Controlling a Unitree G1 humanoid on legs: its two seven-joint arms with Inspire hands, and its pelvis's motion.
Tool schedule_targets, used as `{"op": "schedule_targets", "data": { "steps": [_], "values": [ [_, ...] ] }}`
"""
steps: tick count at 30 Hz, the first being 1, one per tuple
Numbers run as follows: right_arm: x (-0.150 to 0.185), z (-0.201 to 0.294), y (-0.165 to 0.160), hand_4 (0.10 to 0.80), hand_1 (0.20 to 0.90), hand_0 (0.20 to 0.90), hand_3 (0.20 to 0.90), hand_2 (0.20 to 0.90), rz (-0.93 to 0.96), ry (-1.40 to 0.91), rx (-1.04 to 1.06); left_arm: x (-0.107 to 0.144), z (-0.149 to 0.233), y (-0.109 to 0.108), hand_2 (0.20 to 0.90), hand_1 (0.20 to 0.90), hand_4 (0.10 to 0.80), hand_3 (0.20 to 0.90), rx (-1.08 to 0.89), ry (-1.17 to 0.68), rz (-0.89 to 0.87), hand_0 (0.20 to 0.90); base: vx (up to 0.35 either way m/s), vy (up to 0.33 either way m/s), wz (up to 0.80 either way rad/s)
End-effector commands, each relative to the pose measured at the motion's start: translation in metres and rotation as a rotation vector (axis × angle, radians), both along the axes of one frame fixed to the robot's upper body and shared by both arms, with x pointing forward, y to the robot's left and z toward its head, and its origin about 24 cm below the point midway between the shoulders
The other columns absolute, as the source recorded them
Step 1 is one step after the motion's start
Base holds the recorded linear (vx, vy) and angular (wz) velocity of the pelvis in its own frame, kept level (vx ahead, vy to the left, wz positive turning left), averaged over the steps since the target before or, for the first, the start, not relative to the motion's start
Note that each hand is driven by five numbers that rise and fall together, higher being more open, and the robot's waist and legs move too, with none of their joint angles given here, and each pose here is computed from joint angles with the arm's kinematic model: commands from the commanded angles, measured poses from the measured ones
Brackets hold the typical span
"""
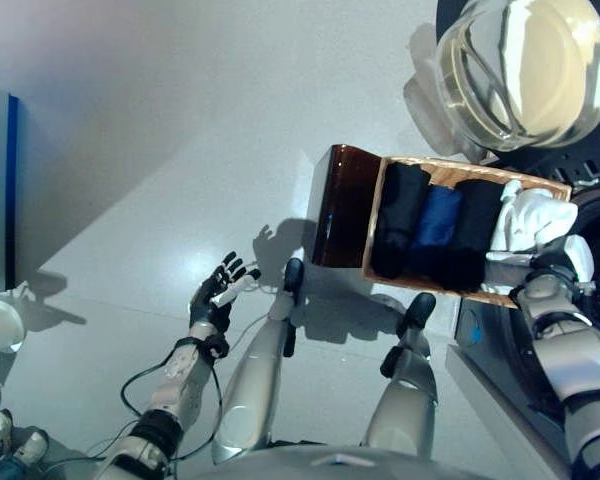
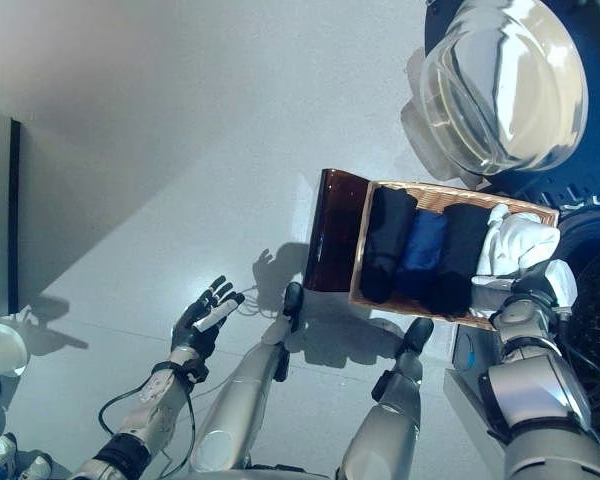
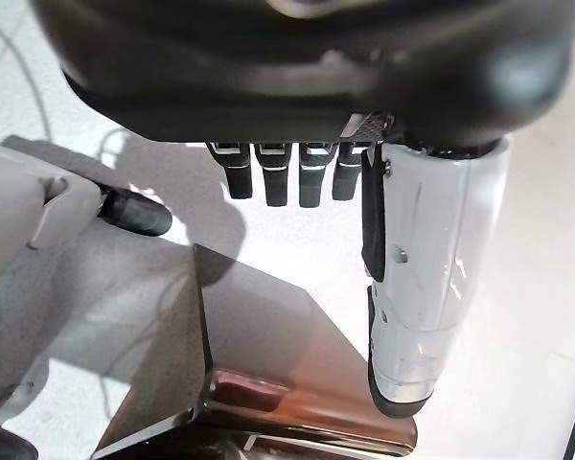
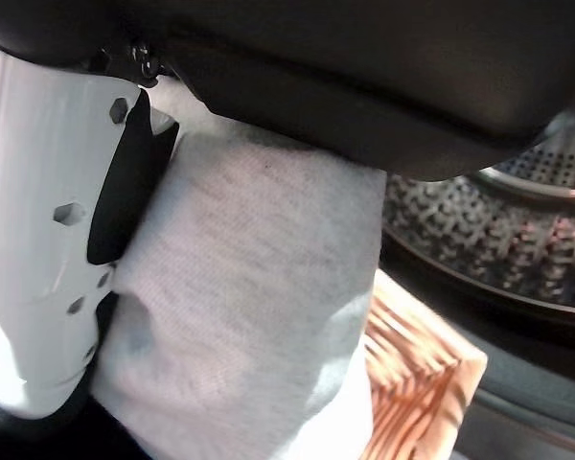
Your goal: Pick up the clothes and place them into the washing machine
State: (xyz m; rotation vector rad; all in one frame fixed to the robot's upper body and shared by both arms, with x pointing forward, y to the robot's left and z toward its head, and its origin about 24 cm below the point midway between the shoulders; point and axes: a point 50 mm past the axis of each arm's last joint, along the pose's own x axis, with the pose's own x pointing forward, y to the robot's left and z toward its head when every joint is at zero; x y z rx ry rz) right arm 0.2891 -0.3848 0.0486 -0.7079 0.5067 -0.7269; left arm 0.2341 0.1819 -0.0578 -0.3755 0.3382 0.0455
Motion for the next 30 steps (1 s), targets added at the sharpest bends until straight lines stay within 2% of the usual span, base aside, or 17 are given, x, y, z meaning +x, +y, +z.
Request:
{"op": "schedule_targets", "data": {
  "steps": [1, 9, 14, 20, 25, 30],
  "values": [
    [0.008, 0.01, 0.002, 0.3, 0.2, 0.2, 0.2, 0.2, 0.053, -0.005, -0.052, -0.012, -0.002, 0.017, 0.9, 0.9, 0.8, 0.9, 0.032, -0.006, 0.065, 0.9, 0.0, 0.0, 0.0],
    [-0.006, -0.002, -0.005, 0.3, 0.2, 0.2, 0.2, 0.2, -0.033, -0.017, 0.002, -0.019, -0.007, 0.017, 0.9, 0.9, 0.8, 0.9, 0.027, 0.018, 0.074, 0.9, 0.0, 0.0, 0.0],
    [-0.026, -0.022, -0.009, 0.3, 0.2, 0.2, 0.2, 0.2, -0.136, -0.074, 0.127, -0.023, -0.016, 0.02, 0.9, 0.9, 0.8, 0.9, 0.035, 0.067, 0.088, 0.9, 0.018, -0.012, -0.02],
    [-0.039, -0.037, -0.007, 0.3, 0.2, 0.2, 0.2, 0.2, -0.238, -0.276, 0.333, -0.027, -0.03, 0.026, 0.9, 0.9, 0.8, 0.9, 0.043, 0.141, 0.165, 0.9, 0.032, -0.014, -0.07],
    [-0.043, -0.034, -0.011, 0.3, 0.2, 0.2, 0.2, 0.2, -0.282, -0.414, 0.407, -0.03, -0.032, 0.029, 0.9, 0.9, 0.8, 0.9, 0.031, 0.154, 0.195, 0.9, 0.014, -0.011, -0.13],
    [-0.039, -0.027, -0.002, 0.3, 0.2, 0.2, 0.2, 0.2, -0.283, -0.671, 0.529, -0.037, -0.033, 0.031, 0.9, 0.9, 0.8, 0.9, -0.005, 0.152, 0.226, 0.9, 0.021, 0.007, -0.1]
  ]
}}
